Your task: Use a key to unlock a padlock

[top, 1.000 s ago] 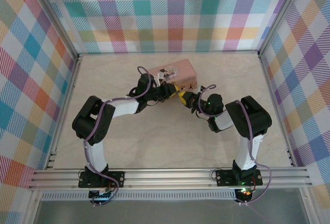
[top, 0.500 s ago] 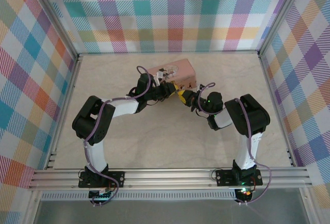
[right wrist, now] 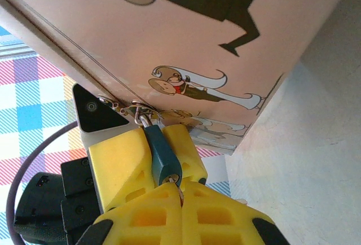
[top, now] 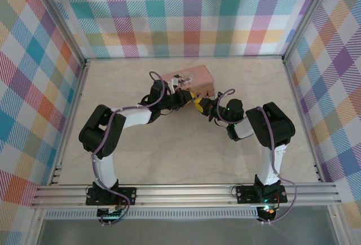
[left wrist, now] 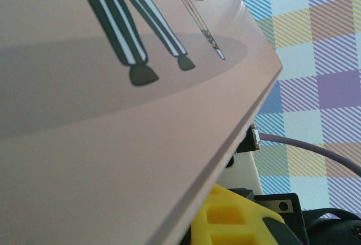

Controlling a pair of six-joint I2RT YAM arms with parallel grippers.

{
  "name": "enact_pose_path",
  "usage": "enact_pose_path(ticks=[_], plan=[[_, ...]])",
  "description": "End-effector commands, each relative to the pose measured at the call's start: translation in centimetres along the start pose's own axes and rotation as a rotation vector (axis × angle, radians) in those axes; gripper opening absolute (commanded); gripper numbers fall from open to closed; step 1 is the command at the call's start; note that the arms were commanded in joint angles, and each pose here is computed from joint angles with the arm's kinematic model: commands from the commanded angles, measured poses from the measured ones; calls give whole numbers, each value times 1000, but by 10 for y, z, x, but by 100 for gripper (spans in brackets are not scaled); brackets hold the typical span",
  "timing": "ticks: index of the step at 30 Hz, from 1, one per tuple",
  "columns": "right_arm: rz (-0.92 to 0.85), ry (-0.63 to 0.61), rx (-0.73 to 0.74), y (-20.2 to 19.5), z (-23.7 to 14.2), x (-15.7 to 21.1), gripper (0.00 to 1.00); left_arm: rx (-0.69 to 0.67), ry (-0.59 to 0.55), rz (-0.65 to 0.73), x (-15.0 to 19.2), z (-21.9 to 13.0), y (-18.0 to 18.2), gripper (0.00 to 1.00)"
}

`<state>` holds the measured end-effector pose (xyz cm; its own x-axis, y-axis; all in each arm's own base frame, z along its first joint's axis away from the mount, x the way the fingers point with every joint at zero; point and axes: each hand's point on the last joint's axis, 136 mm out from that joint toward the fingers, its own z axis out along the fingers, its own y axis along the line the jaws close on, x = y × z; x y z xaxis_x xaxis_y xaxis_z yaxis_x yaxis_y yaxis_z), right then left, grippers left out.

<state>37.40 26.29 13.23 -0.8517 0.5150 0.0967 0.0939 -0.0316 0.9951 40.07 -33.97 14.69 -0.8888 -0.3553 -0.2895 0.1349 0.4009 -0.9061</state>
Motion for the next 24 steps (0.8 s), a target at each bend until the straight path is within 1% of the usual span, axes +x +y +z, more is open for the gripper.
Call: enact_pose_path(ticks=[1, 9, 15, 17, 19, 20, 24], plan=[[-43, -50, -85, 31, 11, -14, 0, 200, 304, 84, 78, 5, -63, 0], [-39, -45, -88, 34, 10, -12, 0, 180, 272, 76, 71, 4, -56, 0], [-36, -61, -60, 21, 3, -12, 7, 157, 229, 66, 57, -1, -49, 0], [-36, -61, -51, 17, 1, -12, 12, 141, 213, 64, 52, -2, -43, 0], [-36, -68, -39, 13, -3, -13, 21, 125, 195, 57, 46, -4, -37, 0], [-34, -71, -34, 10, -5, -12, 24, 121, 186, 55, 43, -5, -35, 0], [-38, -77, -10, 1, -14, -11, 31, 105, 159, 47, 34, -7, -29, 0]])
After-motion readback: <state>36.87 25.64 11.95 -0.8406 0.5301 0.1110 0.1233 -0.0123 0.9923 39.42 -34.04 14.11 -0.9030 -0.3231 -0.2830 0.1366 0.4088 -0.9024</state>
